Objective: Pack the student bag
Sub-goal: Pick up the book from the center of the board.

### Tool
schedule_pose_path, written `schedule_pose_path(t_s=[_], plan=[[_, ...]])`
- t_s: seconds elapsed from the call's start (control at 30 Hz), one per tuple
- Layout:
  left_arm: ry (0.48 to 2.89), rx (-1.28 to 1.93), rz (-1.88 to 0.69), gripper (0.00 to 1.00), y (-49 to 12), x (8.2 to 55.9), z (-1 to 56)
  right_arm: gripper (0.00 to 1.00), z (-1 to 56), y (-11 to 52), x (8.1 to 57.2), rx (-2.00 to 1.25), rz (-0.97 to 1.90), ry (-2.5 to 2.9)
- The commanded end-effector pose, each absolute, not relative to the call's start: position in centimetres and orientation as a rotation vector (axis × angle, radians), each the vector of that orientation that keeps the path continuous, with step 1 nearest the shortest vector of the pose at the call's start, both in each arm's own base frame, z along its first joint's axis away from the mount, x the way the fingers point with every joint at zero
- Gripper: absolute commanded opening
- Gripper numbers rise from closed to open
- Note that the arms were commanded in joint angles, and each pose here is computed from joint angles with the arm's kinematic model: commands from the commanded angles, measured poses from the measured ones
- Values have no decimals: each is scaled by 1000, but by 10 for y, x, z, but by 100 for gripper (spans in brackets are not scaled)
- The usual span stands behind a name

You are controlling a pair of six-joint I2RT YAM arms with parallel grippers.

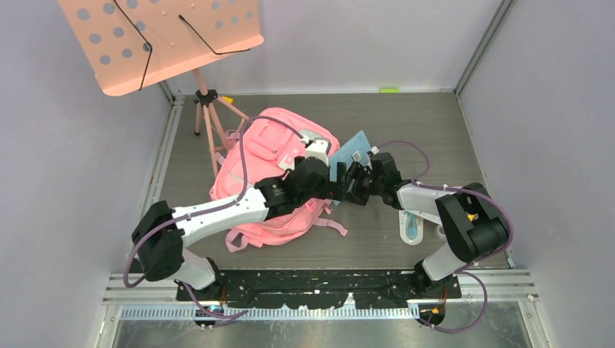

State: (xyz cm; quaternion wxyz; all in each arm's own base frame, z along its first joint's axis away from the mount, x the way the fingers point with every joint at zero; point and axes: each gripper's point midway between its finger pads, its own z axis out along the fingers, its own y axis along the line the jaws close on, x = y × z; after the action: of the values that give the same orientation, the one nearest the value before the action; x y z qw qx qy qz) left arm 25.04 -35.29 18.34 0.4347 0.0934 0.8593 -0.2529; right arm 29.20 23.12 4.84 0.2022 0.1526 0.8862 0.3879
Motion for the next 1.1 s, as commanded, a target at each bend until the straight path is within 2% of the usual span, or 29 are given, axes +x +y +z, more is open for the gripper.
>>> schedule_pose_path(t_s=[0.0, 0.13, 0.3, 0.37, 0.47, 0.5, 0.63, 0.73, 0.83, 1.0, 1.07], plan=[[2070, 342, -601, 100, -350, 283, 205, 65, 29, 219, 301, 458, 947, 2470], [2000, 560, -558, 100, -357, 303, 215, 65, 27, 219, 300, 456, 950, 2476], [2067, 707, -505, 99, -359, 331, 193, 65, 26, 221, 301, 454, 960, 2479], [2077, 755, -517, 94, -365, 338, 182, 65, 26, 221, 301, 455, 960, 2479], [2115, 764, -486, 75, -365, 355, 165, 65, 25, 221, 300, 452, 959, 2484], [2127, 766, -472, 72, -365, 358, 159, 65, 26, 221, 300, 449, 961, 2483], [2157, 778, -425, 75, -364, 365, 142, 65, 26, 220, 298, 450, 956, 2484], [2189, 772, -431, 70, -364, 363, 135, 65, 24, 219, 297, 452, 947, 2490], [2201, 752, -534, 55, -370, 349, 139, 65, 23, 218, 298, 456, 941, 2490], [2196, 687, -652, 12, -372, 333, 153, 66, 29, 214, 298, 441, 905, 2489], [2175, 688, -706, 0, -374, 327, 165, 70, 38, 209, 297, 416, 870, 2485]])
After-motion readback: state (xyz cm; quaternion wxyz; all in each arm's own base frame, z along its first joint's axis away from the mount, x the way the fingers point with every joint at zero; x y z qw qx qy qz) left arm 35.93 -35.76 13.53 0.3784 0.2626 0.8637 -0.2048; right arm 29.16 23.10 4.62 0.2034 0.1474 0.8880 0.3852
